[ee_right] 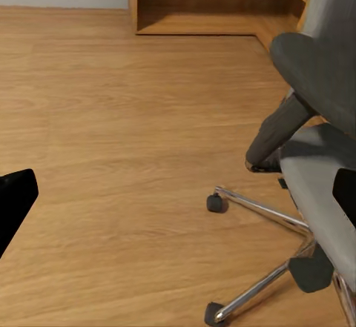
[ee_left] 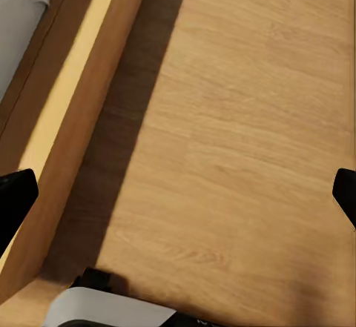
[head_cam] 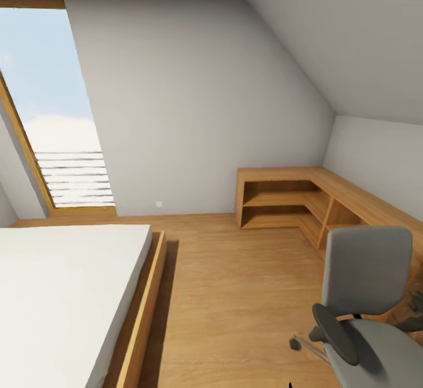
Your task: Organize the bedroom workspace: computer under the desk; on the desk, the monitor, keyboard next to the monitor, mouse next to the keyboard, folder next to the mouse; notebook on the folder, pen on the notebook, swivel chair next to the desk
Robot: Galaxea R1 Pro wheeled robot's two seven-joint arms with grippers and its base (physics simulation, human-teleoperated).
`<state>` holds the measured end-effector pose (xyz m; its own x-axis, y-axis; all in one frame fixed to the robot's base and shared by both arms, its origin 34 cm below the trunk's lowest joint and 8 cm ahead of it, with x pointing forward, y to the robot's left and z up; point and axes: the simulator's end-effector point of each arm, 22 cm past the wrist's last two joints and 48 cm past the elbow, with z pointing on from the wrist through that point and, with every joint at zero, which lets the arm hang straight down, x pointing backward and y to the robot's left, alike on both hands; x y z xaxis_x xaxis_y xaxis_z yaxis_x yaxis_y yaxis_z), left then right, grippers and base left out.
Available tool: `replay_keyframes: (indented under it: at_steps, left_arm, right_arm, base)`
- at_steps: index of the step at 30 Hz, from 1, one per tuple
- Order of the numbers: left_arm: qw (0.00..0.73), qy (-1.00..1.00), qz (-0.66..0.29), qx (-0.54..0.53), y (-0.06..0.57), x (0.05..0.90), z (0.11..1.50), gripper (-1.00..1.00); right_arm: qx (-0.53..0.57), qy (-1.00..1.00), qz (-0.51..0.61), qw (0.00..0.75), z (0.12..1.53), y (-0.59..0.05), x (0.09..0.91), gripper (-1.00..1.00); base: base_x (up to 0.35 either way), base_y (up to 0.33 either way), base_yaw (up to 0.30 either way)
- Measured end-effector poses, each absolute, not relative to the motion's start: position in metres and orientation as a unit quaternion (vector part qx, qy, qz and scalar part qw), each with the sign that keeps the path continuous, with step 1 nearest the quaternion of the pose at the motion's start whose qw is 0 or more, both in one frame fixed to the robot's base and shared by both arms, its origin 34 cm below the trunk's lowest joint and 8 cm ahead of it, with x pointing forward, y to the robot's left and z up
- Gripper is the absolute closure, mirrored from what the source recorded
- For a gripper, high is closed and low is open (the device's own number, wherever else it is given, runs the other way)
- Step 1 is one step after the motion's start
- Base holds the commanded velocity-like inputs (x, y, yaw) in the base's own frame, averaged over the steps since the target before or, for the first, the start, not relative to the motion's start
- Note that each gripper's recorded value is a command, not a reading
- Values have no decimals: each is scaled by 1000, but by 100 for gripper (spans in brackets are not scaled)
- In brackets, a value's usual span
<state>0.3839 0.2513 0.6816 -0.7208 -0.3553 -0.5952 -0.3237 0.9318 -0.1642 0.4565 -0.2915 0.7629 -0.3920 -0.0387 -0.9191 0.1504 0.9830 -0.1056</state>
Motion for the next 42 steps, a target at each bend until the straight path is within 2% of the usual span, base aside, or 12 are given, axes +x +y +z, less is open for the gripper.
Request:
replay_keyframes:
  at_steps: [42]
  left_arm:
    - [326,927,-24,-183,251,384,682,-100]
  right_arm:
    - [34,830,-86,549,763,-291,456,-100]
  base:
    - [317,0,-4]
